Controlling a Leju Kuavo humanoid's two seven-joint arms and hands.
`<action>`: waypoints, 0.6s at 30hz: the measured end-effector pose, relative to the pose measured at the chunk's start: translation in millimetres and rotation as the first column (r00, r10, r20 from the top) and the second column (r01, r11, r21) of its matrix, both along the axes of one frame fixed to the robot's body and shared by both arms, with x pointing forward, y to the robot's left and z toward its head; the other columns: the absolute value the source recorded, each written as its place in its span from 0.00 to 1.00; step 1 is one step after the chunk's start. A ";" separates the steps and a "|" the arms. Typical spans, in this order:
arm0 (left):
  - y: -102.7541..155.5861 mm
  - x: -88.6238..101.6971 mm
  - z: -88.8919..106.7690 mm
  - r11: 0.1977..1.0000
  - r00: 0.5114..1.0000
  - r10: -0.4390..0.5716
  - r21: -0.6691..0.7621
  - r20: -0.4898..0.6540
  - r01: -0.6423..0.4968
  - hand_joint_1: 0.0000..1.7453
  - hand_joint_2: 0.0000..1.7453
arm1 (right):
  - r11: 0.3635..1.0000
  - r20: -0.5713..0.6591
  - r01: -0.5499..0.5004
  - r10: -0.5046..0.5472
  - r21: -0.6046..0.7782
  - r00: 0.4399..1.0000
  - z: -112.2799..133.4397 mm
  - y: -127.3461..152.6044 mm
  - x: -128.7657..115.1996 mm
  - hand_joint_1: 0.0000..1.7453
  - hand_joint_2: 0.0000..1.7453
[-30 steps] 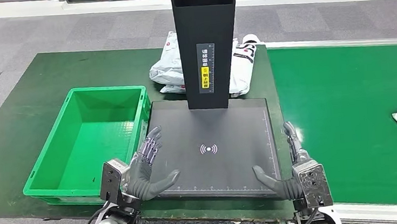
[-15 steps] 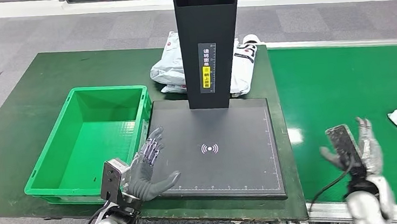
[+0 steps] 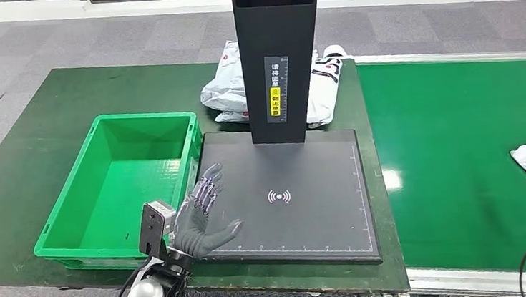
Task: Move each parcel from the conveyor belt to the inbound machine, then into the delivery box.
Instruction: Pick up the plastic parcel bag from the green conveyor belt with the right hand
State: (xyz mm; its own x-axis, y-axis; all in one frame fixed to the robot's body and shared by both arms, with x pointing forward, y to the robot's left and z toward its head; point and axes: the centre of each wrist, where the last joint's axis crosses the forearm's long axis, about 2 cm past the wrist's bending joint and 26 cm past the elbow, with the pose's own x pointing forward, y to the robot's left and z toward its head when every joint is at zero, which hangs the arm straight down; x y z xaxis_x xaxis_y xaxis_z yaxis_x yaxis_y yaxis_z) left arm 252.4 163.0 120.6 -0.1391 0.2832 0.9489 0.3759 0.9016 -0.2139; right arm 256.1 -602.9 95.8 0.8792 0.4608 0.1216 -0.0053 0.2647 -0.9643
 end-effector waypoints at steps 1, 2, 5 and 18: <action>0.1 0.2 -0.1 1.000 1.000 0.001 0.000 0.000 -0.001 0.00 1.00 | 1.000 -0.017 0.012 -0.012 0.006 1.000 0.6 -4.1 -1.4 0.00 1.00; 0.1 0.3 -0.3 1.000 1.000 0.003 0.001 0.000 -0.003 0.00 1.00 | 1.000 -0.029 0.022 -0.022 0.009 0.999 1.1 -7.5 -2.9 0.00 1.00; 0.3 0.6 -1.1 1.000 1.000 0.004 0.002 -0.003 -0.004 0.00 1.00 | 0.999 -0.048 0.041 -0.040 0.016 0.998 1.8 -14.0 -5.9 0.00 1.00; 0.2 1.5 -2.7 1.000 1.000 0.003 0.005 -0.009 -0.003 0.00 1.00 | 0.995 -0.130 0.071 -0.062 0.067 0.990 -1.0 -21.3 -12.2 0.00 1.00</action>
State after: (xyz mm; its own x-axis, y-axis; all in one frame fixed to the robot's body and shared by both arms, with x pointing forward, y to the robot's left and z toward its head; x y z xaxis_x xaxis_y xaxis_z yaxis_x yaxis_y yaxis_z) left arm 253.9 163.3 117.9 -0.1317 0.2779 0.9515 0.3714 0.9038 -0.2126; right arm 243.9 -624.2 94.8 0.9179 0.3951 0.0370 -0.1071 0.3366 -0.9355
